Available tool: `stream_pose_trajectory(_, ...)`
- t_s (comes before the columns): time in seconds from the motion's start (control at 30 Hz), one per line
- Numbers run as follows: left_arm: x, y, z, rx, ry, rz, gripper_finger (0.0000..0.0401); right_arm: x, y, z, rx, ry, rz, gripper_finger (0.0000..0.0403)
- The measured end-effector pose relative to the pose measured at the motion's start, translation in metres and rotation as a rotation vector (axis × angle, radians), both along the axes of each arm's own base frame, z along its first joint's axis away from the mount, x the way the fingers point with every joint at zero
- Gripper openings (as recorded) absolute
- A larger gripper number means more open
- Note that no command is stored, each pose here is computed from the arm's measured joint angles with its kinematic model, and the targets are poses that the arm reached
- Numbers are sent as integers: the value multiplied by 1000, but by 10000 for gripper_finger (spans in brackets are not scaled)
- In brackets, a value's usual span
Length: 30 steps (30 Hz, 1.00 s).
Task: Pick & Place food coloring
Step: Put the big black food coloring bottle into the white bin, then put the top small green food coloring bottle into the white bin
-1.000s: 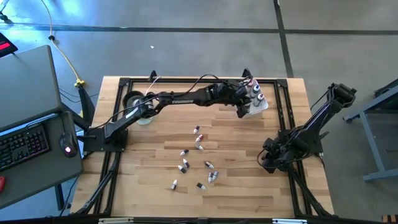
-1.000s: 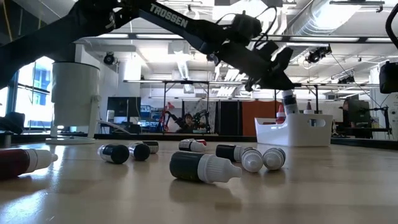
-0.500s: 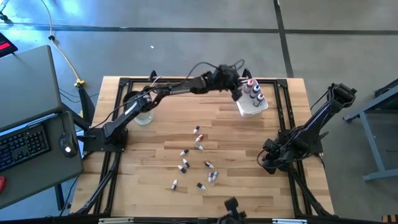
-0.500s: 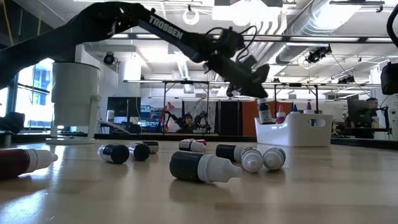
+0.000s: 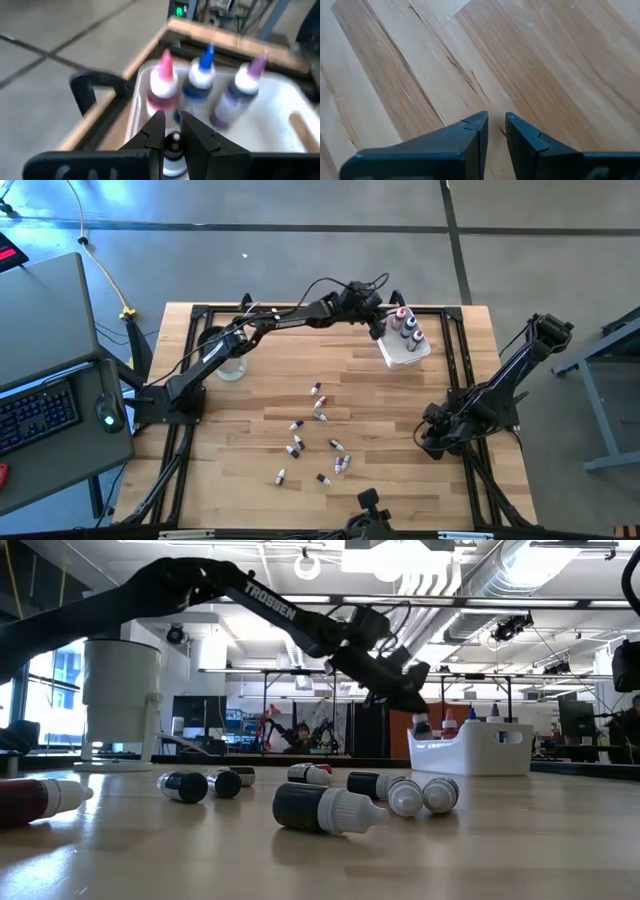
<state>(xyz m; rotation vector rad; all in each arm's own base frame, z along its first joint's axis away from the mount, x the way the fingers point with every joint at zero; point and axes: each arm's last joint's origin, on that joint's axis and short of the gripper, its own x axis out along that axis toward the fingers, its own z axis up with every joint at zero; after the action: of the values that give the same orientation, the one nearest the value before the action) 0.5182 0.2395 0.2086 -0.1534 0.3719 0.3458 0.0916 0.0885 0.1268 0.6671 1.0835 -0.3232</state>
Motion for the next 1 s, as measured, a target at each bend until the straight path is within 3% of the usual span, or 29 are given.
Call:
stream_pose_trajectory(0.27,2,-2,0,54,4,-27,46,0,0,0,-1,0,1,59)
stream_pose_trajectory(0.73,2,-3,3,88,-4,-26,116,0,0,0,-3,-2,0,59)
stream_pose_trajectory(0.83,-4,-5,23,95,-5,-33,117,0,0,0,-3,-3,0,59)
stream_pose_trajectory(1.0,-34,-20,97,133,9,-84,117,0,-1,0,-27,-20,6,59)
